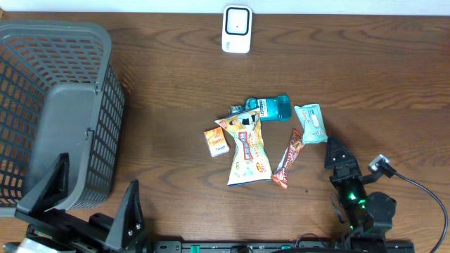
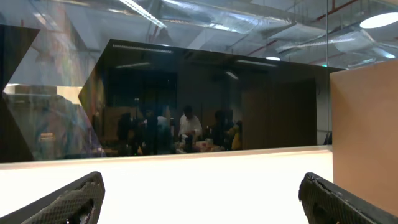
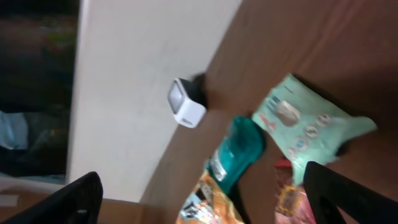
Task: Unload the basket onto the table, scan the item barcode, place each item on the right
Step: 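Reach the right gripper to the green wipes pack and grasp it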
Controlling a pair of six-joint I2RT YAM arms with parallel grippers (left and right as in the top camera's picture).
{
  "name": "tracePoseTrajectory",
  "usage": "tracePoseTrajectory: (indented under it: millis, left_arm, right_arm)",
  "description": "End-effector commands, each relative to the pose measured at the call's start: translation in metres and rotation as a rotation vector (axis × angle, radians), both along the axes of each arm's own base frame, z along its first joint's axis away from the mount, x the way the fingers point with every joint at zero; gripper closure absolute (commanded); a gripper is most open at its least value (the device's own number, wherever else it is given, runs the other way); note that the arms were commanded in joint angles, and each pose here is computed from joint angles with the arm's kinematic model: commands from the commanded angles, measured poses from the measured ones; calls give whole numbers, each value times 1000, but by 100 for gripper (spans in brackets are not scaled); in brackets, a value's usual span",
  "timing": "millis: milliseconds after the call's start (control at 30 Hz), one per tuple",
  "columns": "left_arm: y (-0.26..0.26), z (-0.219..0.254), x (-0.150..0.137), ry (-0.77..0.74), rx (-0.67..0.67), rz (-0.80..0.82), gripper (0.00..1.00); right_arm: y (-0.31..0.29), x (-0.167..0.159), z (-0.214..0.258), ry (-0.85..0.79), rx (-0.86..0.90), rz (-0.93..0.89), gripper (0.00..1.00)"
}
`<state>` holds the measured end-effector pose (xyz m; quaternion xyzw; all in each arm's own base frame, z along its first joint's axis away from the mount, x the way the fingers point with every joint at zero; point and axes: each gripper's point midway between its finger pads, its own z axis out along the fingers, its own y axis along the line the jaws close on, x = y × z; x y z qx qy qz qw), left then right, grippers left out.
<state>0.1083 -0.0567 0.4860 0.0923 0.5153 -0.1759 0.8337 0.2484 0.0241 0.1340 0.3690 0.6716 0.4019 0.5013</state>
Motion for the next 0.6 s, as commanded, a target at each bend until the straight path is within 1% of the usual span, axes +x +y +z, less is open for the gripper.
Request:
tracePoseTrajectory:
  millis: [0,67,133,167,267,400,567]
  left_arm:
    - [-3,0,-5,-4,5,-15,0]
    - [-3,-1,-4,0,5,-15,0]
    - [-3,-2,-4,3,5,-15,0]
    - [-3,-2,-4,4,5,-15,0]
    - [-3,-2,-4,5,6,-15,0]
    - [-3,-3,-3,8,5,-15,0]
    - [-3,-4,-3,12,5,-15,0]
  right_arm:
    - [-1,1,-24,113,66,-17,5]
    - [-4,0,-42,202,115,-51,4]
    - [-6,-3,-64,306,166,-85,1]
    - [-5,-5,-76,363,201,-100,1]
    - [-4,-7,-95,453,238,-116,1]
    - [4,3,-98,453,247,-58,1]
    - [22,27,-67,328,94,127,1]
